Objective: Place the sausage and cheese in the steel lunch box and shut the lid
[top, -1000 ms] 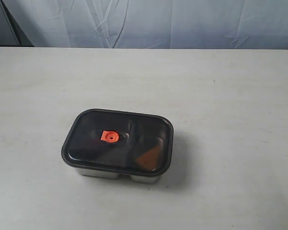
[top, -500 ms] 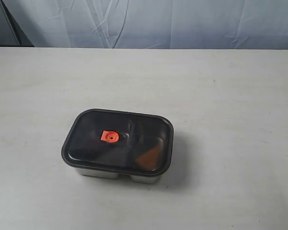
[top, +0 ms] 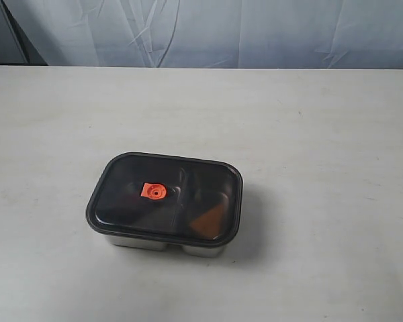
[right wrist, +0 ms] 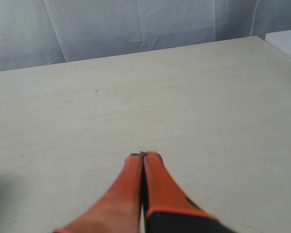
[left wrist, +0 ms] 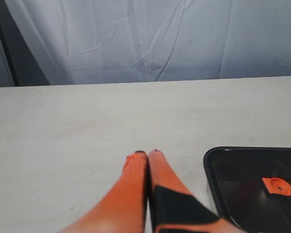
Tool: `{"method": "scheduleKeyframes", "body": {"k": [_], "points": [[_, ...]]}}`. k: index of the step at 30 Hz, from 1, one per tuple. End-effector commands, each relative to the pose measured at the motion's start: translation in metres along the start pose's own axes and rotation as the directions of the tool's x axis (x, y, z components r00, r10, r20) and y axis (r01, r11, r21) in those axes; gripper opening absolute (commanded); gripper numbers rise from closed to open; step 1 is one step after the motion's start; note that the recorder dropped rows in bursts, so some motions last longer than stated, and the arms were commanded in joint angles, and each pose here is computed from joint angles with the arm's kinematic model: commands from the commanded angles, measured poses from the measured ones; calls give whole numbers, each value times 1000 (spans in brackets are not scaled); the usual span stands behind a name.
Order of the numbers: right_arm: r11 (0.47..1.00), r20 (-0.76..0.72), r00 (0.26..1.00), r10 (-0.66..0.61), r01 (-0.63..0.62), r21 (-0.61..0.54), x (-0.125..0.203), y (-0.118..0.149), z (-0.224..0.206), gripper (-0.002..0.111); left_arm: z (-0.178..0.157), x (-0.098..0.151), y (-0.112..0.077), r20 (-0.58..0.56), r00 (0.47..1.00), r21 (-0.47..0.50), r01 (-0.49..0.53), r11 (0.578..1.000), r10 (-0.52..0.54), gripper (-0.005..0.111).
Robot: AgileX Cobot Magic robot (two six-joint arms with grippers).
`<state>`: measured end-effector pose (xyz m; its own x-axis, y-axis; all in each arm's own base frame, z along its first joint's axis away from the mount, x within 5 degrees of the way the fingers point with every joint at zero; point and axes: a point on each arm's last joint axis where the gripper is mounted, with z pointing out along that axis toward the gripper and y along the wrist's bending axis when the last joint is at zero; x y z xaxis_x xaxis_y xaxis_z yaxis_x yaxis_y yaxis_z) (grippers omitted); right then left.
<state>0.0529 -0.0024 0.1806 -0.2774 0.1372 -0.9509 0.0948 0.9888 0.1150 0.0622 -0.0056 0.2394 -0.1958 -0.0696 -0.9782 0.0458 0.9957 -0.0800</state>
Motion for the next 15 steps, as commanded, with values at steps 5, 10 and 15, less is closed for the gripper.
{"method": "scheduleKeyframes", "body": {"k": [5, 10, 15], "points": [[1000, 12, 1000, 2, -2, 3, 0, 0, 0, -1, -1, 26, 5, 9, 998, -65, 56, 996, -55, 0], [1000, 12, 1000, 2, -2, 3, 0, 0, 0, -1, 1, 40, 7, -13, 996, -69, 91, 993, -92, 0], [1000, 12, 1000, 2, -2, 3, 0, 0, 0, -1, 3, 53, 8, -31, 993, -73, 107, 992, -110, 0]]}}
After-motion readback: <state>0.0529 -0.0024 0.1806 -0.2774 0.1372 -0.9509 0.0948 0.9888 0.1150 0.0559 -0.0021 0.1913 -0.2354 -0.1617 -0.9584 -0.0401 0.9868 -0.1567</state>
